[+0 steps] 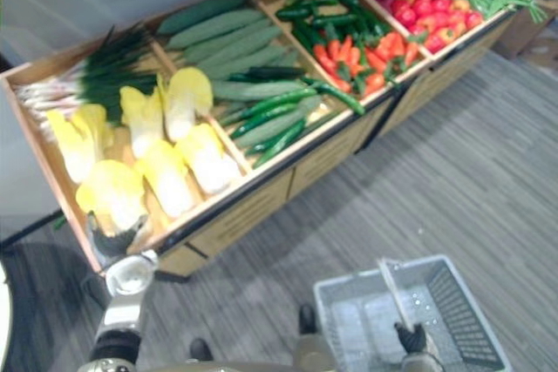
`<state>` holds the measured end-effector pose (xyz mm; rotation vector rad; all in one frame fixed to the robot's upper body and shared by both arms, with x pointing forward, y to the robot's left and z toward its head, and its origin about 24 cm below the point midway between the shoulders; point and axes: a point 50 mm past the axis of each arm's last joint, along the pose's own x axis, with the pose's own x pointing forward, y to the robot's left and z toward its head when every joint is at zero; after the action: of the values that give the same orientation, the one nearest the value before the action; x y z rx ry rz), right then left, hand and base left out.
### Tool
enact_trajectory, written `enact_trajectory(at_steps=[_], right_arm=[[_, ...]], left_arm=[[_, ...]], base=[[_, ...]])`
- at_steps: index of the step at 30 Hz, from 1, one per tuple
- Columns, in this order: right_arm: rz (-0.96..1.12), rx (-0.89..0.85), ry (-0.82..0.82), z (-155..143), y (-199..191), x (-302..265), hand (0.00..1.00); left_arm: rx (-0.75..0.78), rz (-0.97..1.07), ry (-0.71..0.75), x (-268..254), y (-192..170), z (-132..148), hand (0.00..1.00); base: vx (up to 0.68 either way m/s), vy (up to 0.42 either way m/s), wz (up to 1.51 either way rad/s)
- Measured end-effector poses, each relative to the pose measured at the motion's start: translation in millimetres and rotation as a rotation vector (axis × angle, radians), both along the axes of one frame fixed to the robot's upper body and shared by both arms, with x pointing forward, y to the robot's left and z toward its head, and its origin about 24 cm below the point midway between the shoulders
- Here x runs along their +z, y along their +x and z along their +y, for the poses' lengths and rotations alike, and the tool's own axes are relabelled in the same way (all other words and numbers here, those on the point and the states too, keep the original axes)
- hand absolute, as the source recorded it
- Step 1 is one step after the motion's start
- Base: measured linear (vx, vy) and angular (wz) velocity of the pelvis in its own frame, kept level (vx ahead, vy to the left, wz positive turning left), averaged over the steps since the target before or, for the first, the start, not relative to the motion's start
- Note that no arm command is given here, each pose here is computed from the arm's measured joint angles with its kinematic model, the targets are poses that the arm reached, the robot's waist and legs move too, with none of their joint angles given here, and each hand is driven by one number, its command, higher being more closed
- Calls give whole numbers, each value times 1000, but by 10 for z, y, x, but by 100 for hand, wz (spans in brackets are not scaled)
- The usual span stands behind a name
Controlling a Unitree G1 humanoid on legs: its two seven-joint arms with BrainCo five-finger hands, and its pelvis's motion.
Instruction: Pick vegetable in the basket
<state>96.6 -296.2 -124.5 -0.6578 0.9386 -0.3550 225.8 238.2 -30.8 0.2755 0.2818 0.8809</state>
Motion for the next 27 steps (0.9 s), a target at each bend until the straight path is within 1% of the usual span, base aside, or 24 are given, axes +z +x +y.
enact_trajectory(at_steps=[4, 8, 12, 23, 24, 27], right_arm=[[-18, 26, -5, 27, 90, 16, 100], [-25, 23, -16, 17, 107, 27, 100], [-42, 50, -24, 13, 200, 57, 100], [-71, 147, -65, -31, 416, 155, 100], [-73, 160, -69, -34, 443, 168, 100], [-85, 173, -72, -29, 493, 187, 100]], left_arm=[[36, 41, -6, -69, -32, 46, 0], [53, 50, -6, -77, 30, 54, 0], [61, 94, 22, -106, 86, 126, 0], [108, 164, 45, -137, 210, 140, 0], [111, 170, 50, -137, 216, 156, 100], [133, 184, 55, -143, 215, 199, 100]], base=[[-3, -10, -20], [38, -9, -7], [47, -13, -9], [-3, -14, -10], [-35, -21, -10], [-19, -19, -6]])
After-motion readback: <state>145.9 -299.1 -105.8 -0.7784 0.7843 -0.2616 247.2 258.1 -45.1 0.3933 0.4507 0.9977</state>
